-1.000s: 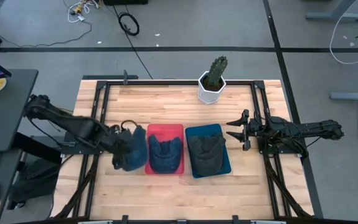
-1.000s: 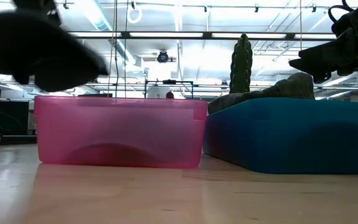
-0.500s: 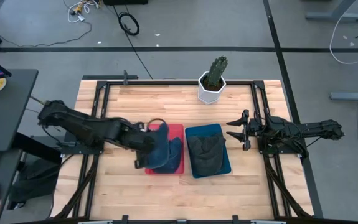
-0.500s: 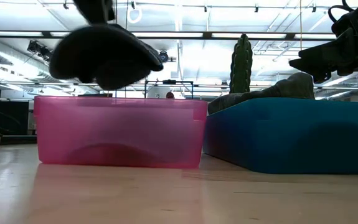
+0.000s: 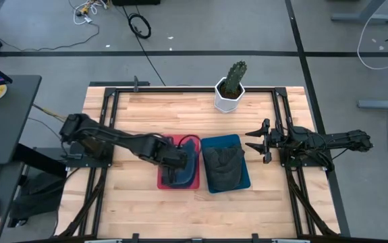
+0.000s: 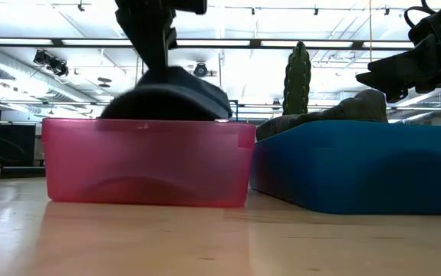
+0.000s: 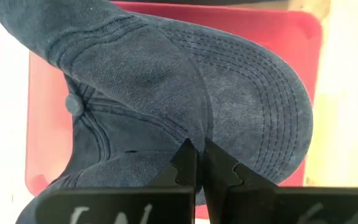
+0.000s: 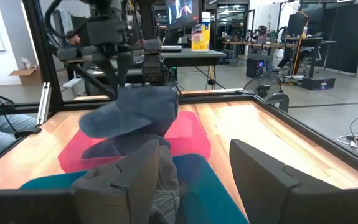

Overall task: Pick & Place hat
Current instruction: Put the blue cap into the pink bin

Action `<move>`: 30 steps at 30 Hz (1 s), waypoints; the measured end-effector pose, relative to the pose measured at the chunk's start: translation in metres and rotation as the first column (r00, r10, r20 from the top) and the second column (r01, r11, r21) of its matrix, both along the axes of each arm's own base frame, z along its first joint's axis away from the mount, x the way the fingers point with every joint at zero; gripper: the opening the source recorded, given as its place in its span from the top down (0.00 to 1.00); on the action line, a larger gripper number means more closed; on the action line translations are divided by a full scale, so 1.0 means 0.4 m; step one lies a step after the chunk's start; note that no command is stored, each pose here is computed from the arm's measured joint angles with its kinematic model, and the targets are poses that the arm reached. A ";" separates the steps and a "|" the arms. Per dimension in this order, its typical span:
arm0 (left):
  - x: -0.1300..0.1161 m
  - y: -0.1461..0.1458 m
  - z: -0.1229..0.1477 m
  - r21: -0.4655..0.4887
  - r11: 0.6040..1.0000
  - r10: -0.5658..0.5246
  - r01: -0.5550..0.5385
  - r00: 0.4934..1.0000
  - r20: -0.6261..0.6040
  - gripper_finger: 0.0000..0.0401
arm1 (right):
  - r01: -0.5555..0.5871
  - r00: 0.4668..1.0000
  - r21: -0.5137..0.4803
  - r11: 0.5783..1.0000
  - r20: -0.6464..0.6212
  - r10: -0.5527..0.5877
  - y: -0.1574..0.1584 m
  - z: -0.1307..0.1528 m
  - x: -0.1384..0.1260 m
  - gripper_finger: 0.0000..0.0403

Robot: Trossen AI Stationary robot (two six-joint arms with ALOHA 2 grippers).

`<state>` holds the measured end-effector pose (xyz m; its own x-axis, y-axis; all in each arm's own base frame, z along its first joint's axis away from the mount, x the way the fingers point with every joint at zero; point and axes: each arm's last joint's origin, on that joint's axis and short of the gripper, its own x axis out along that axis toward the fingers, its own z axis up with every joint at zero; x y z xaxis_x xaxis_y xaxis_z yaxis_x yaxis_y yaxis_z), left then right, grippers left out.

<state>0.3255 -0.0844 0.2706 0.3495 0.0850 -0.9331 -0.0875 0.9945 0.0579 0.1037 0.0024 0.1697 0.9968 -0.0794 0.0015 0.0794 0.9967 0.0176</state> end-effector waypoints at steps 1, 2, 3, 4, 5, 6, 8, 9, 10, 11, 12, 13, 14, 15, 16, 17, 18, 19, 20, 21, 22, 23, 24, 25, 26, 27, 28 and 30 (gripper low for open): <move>0.005 0.001 -0.006 0.003 1.000 -0.003 0.003 1.000 -0.005 0.98 | 0.000 1.000 0.000 1.000 0.000 0.000 0.000 0.000 0.000 0.49; 0.011 0.000 -0.014 -0.001 1.000 -0.008 0.008 1.000 -0.009 0.98 | 0.000 1.000 0.000 1.000 0.000 0.000 0.000 0.000 0.000 0.49; 0.016 -0.002 -0.021 -0.007 1.000 -0.012 0.012 1.000 -0.011 0.98 | 0.000 1.000 0.000 1.000 0.000 0.000 0.000 0.000 0.000 0.49; 0.020 -0.003 -0.029 -0.006 1.000 -0.013 0.013 1.000 -0.023 0.98 | 0.000 1.000 0.000 1.000 0.000 0.000 0.000 0.000 0.000 0.49; 0.024 -0.003 -0.039 -0.002 1.000 -0.011 0.010 0.999 -0.037 0.98 | 0.000 1.000 0.000 1.000 0.000 0.000 0.000 0.000 0.000 0.49; 0.029 -0.003 -0.049 -0.001 1.000 -0.008 0.008 0.999 -0.049 0.98 | 0.000 1.000 0.000 1.000 0.000 0.000 0.000 0.000 0.000 0.49; 0.037 -0.005 -0.070 -0.008 1.000 -0.015 0.014 0.997 -0.075 0.98 | 0.000 1.000 0.000 1.000 0.000 0.000 0.000 0.000 0.000 0.49; 0.042 -0.006 -0.081 -0.017 1.000 -0.021 0.019 0.996 -0.082 0.98 | 0.000 1.000 0.000 1.000 0.000 0.000 0.000 0.000 0.000 0.49; 0.048 -0.007 -0.092 -0.029 0.999 -0.030 0.028 0.996 -0.083 0.98 | 0.000 1.000 0.000 1.000 0.000 0.000 0.000 0.000 0.000 0.49; 0.054 -0.008 -0.103 -0.036 0.999 -0.041 0.037 0.995 -0.091 0.98 | 0.000 1.000 0.000 1.000 0.000 0.000 0.000 0.000 0.000 0.49; 0.059 -0.009 -0.114 -0.042 0.998 -0.046 0.042 0.994 -0.100 0.98 | 0.000 1.000 0.000 1.000 0.000 0.000 0.000 0.000 0.000 0.49; 0.065 -0.009 -0.123 -0.047 0.998 -0.050 0.045 0.993 -0.105 0.98 | 0.000 1.000 0.000 1.000 0.000 0.000 0.000 0.000 0.000 0.49; 0.070 -0.009 -0.133 -0.047 0.998 -0.053 0.048 0.993 -0.110 0.98 | 0.000 1.000 0.000 1.000 0.000 0.000 0.000 0.000 0.000 0.49; 0.074 -0.008 -0.141 -0.044 0.998 -0.056 0.051 0.992 -0.117 0.98 | 0.000 1.000 0.000 1.000 0.000 0.000 0.000 0.000 0.000 0.49; 0.078 -0.007 -0.148 -0.041 0.997 -0.063 0.058 0.991 -0.120 0.98 | 0.000 1.000 0.000 1.000 0.000 0.000 0.000 0.000 0.000 0.49; 0.081 -0.005 -0.155 -0.039 0.997 -0.065 0.060 0.990 -0.125 0.98 | 0.000 1.000 0.000 1.000 0.000 0.000 0.000 0.000 0.000 0.49; 0.085 -0.004 -0.162 -0.038 0.997 -0.068 0.063 0.989 -0.132 0.98 | 0.000 1.000 0.000 1.000 0.000 0.000 0.000 0.000 0.000 0.49; 0.087 -0.001 -0.168 -0.036 0.997 -0.066 0.062 0.988 -0.138 0.98 | 0.000 1.000 0.000 1.000 0.000 0.000 0.000 0.000 0.000 0.49; 0.089 0.002 -0.172 -0.038 0.998 -0.063 0.058 0.988 -0.143 0.98 | 0.000 1.000 0.000 1.000 0.000 0.000 0.000 0.000 0.000 0.49; 0.091 0.005 -0.175 -0.040 0.998 -0.060 0.054 0.987 -0.148 0.98 | 0.000 1.000 0.000 1.000 0.000 0.000 0.000 0.000 0.000 0.49; 0.092 0.009 -0.178 -0.040 0.998 -0.056 0.050 0.987 -0.151 0.97 | 0.000 1.000 0.000 1.000 0.000 0.000 0.000 0.000 0.000 0.49; 0.093 0.011 -0.179 -0.040 0.998 -0.053 0.047 0.987 -0.154 0.97 | 0.000 1.000 0.000 1.000 0.000 0.000 0.000 0.000 0.000 0.49; 0.093 0.013 -0.179 -0.041 0.998 -0.050 0.045 0.987 -0.156 0.96 | 0.000 1.000 0.000 1.000 0.000 0.000 0.000 0.000 0.000 0.49; 0.093 0.015 -0.179 -0.041 0.998 -0.049 0.043 0.986 -0.157 0.96 | 0.000 1.000 0.000 1.000 0.000 0.000 0.000 0.000 0.000 0.49; 0.094 0.017 -0.179 -0.042 0.998 -0.047 0.040 0.987 -0.157 0.95 | 0.000 1.000 0.000 1.000 0.000 0.000 0.000 0.000 0.000 0.49; 0.094 0.018 -0.180 -0.043 0.998 -0.046 0.040 0.986 -0.158 0.94 | 0.000 1.000 0.000 1.000 0.000 0.000 0.000 0.000 0.000 0.49; 0.093 0.018 -0.180 -0.043 0.998 -0.046 0.040 0.986 -0.158 0.93 | 0.000 1.000 0.000 1.000 0.000 0.000 0.000 0.000 0.000 0.49; 0.093 0.018 -0.180 -0.041 0.998 -0.046 0.040 0.986 -0.159 0.90 | 0.000 1.000 0.000 1.000 0.000 0.000 0.000 0.000 0.000 0.49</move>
<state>0.3628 -0.0772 0.1988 0.1980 0.0366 -0.9795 -0.0374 0.9989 0.0298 0.1037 0.0024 0.1697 0.9969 -0.0793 0.0017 0.0792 0.9967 0.0176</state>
